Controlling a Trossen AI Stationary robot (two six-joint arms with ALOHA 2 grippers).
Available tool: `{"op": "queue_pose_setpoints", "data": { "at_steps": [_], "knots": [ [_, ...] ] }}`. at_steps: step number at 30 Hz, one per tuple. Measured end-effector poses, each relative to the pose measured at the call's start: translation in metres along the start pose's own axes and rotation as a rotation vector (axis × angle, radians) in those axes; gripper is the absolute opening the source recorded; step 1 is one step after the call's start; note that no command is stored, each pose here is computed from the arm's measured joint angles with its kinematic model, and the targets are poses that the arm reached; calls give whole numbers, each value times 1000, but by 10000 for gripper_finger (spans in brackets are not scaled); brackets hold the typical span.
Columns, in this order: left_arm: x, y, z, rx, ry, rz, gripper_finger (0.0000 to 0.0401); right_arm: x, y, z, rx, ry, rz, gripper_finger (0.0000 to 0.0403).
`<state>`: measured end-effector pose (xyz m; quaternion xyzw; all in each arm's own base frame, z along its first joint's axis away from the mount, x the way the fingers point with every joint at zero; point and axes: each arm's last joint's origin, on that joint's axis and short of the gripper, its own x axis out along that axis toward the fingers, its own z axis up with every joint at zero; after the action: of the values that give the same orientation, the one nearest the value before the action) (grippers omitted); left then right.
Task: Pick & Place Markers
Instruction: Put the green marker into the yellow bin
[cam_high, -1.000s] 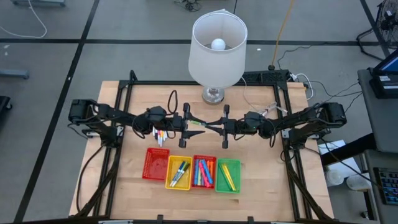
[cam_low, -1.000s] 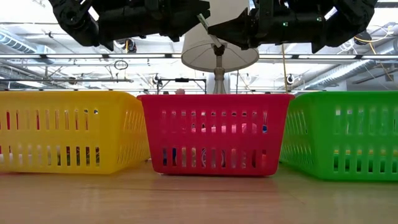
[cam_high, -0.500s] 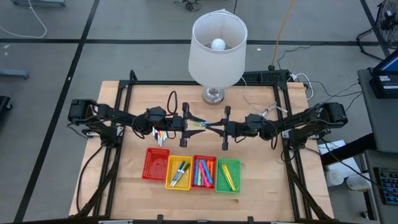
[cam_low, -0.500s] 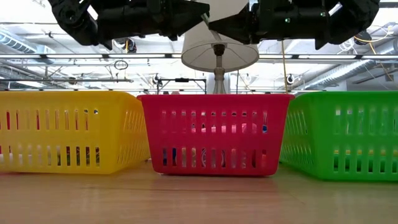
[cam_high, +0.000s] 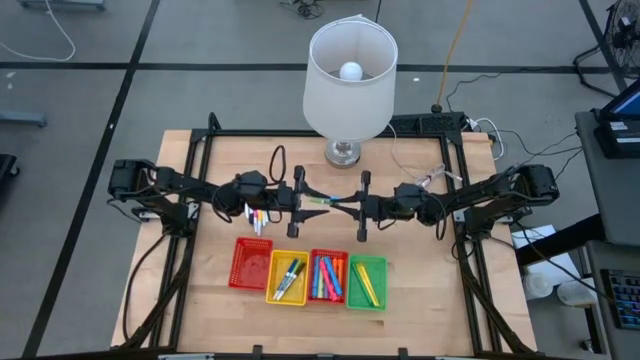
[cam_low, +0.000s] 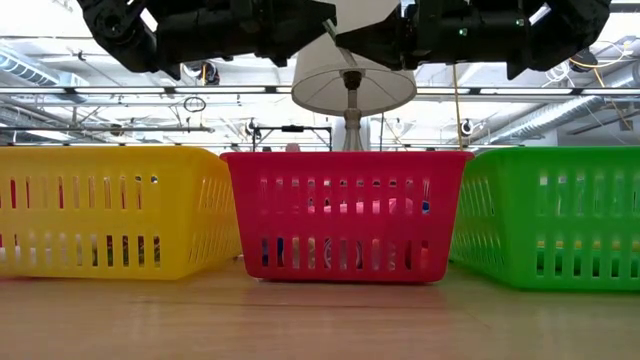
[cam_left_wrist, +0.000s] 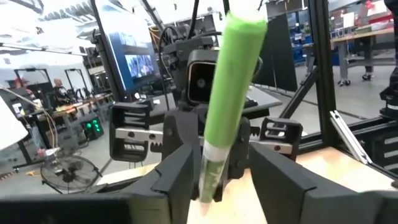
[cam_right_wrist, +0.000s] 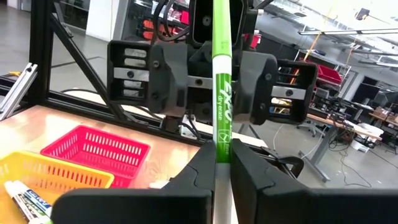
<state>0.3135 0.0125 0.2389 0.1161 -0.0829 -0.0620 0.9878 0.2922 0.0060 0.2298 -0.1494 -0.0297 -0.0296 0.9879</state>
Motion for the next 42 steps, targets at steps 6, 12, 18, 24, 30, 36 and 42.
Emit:
{"op": "queue_pose_setpoints", "data": {
  "at_steps": [6, 12, 18, 24, 30, 36, 42],
  "knots": [
    [0, 0, 0, 17, -1, -3, 82, 0, 0, 0, 0, 1, 3, 15],
    [0, 0, 0, 47, -1, 2, 40, 0, 0, 0, 6, 2, 3, 15],
    [0, 1, -1, 15, 11, 23, 44, 0, 1, -3, 7, 34, -1, 34],
    [0, 2, -1, 19, 20, 54, 42, -1, -1, -11, 11, 143, -123, 80],
    [-3, 3, 1, 1, 76, 83, 42, -4, -3, -16, 12, 241, -187, 126],
    [-12, -5, 26, -213, 287, 133, 42, -18, -15, -1, 47, 266, -265, 147],
    [-30, -34, 43, -457, 695, 170, 42, -33, -30, 1, 177, 343, -305, 146]
  ]
}}
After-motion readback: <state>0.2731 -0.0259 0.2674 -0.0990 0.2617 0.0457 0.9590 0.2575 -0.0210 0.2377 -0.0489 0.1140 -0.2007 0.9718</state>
